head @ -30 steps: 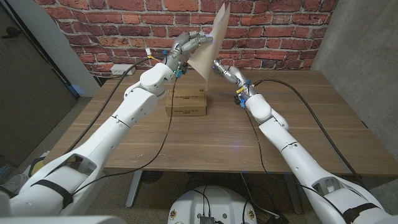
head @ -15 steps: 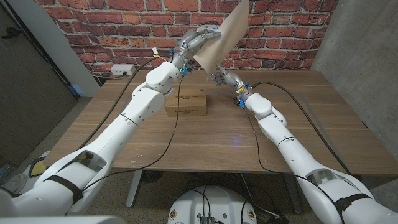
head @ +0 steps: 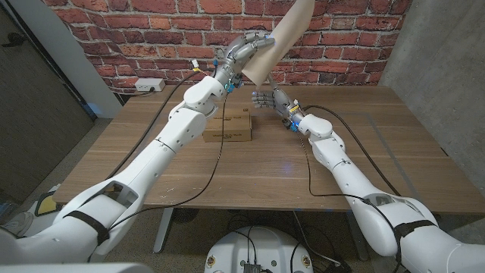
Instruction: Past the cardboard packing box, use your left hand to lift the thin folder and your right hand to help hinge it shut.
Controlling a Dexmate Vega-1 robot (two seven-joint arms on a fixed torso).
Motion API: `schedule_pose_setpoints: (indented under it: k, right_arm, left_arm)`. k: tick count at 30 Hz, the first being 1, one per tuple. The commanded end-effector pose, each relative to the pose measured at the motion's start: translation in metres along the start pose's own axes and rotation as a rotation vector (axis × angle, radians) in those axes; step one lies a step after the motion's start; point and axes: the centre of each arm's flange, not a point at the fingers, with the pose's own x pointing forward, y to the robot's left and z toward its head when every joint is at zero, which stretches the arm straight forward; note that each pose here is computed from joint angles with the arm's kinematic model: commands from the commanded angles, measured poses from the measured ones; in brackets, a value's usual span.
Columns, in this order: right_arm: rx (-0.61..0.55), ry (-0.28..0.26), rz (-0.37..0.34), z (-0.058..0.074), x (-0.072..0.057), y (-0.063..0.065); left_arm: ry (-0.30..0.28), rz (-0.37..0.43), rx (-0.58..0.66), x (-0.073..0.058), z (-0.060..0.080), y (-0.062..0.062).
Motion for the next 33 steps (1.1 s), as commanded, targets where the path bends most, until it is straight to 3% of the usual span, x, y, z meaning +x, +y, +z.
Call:
schedule_pose_setpoints:
  k: [1, 4, 8, 13, 21, 27, 33]
  right_arm:
    - [0.315, -0.190, 0.044, -0.016, 0.003, 0.006]
    - [0.323, -0.202, 0.033, -0.015, 0.003, 0.003]
    - [0.247, -0.123, 0.035, -0.014, -0.001, -0.004]
    - [0.268, -0.105, 0.031, -0.020, -0.001, -0.004]
    - [0.304, -0.151, -0.032, -0.022, -0.002, -0.005]
    - [0.316, -0.165, -0.050, -0.024, -0.002, -0.006]
    - [0.401, -0.221, -0.094, -0.026, -0.002, -0.005]
  left_arm:
    - [0.009, 0.009, -0.046, 0.001, -0.015, 0.003]
    - [0.019, 0.014, -0.057, 0.001, -0.019, 0.003]
    - [0.005, -0.007, -0.064, 0.002, -0.015, -0.002]
    - [-0.022, -0.021, -0.066, 0.004, -0.007, -0.010]
    - [-0.017, -0.007, -0.089, 0.001, -0.011, -0.016]
    - [-0.015, 0.020, -0.101, -0.003, -0.012, -0.013]
    - [0.002, 0.042, -0.108, -0.007, -0.018, -0.010]
